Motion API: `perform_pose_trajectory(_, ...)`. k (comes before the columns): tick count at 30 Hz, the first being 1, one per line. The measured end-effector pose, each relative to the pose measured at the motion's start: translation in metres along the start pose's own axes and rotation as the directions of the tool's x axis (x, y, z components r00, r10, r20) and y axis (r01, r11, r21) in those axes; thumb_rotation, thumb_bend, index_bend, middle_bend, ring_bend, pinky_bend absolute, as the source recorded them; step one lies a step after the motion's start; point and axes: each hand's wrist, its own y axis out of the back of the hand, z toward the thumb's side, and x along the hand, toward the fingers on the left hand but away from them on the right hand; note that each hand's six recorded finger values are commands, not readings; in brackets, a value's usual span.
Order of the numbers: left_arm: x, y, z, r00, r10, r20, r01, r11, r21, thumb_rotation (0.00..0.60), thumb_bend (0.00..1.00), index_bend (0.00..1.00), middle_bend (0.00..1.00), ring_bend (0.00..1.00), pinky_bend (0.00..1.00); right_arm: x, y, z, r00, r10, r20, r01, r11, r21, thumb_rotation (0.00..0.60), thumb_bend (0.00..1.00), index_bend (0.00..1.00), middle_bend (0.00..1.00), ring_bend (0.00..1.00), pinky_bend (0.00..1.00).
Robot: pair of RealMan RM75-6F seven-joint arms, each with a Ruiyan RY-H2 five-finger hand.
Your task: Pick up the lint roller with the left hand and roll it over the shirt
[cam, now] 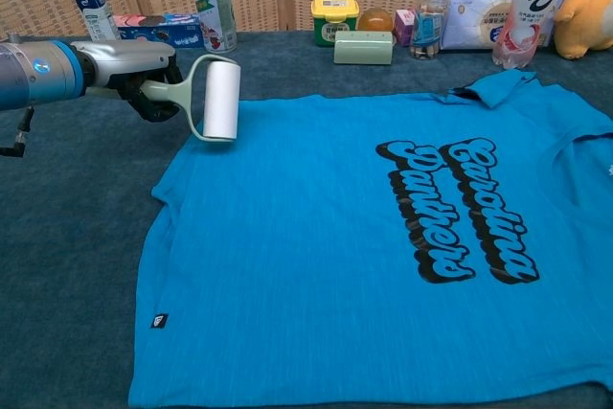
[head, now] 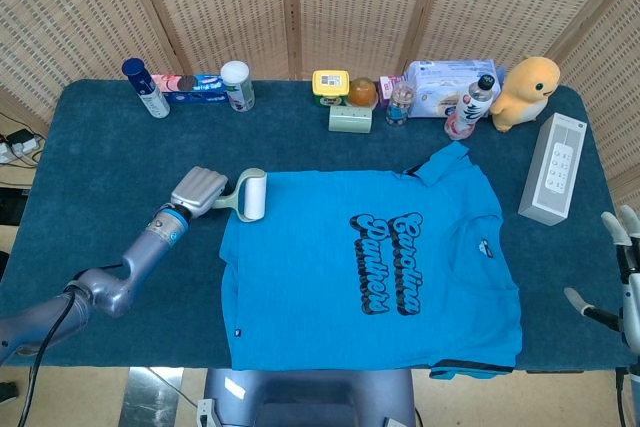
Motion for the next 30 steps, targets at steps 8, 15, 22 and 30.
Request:
perform_pose_trajectory(8,-0.001,0.009,0.002,0.992,-0.111,-0.056,0.091,0.954,-0.287,0.6,0.75,0.95,1.0,0.96,1.0,-0.001,0.0,-0.001,1.0,0.001,0.004,-0.001,1.0,0.001,0.6,0.0,0.06,0.0,0.0,0.0)
perform_pose_trajectory(15,0.002,0.019,0.017,0.975,-0.221,-0.03,0.192,0.9,-0.391,0.6,0.76,0.96,1.0,0.97,1.0,-0.001,-0.003,0.0,1.0,0.012,0.002,-0.012,1.0,0.001,0.6,0.0,0.06,0.0,0.0,0.0)
perform_pose_trajectory(22,0.003,0.017,0.041,0.924,-0.381,0.042,0.374,0.872,-0.317,0.6,0.77,0.96,1.0,0.97,1.0,-0.004,-0.005,-0.003,1.0,0.018,0.013,-0.018,1.0,0.0,0.6,0.0,0.06,0.0,0.0,0.0)
perform_pose_trajectory(30,0.013,0.016,0.064,0.877,-0.476,0.06,0.473,0.838,-0.273,0.6,0.78,0.96,1.0,0.97,1.0,-0.006,-0.007,-0.006,0.999,0.031,0.019,-0.031,0.999,-0.01,0.6,0.0,0.06,0.0,0.0,0.0)
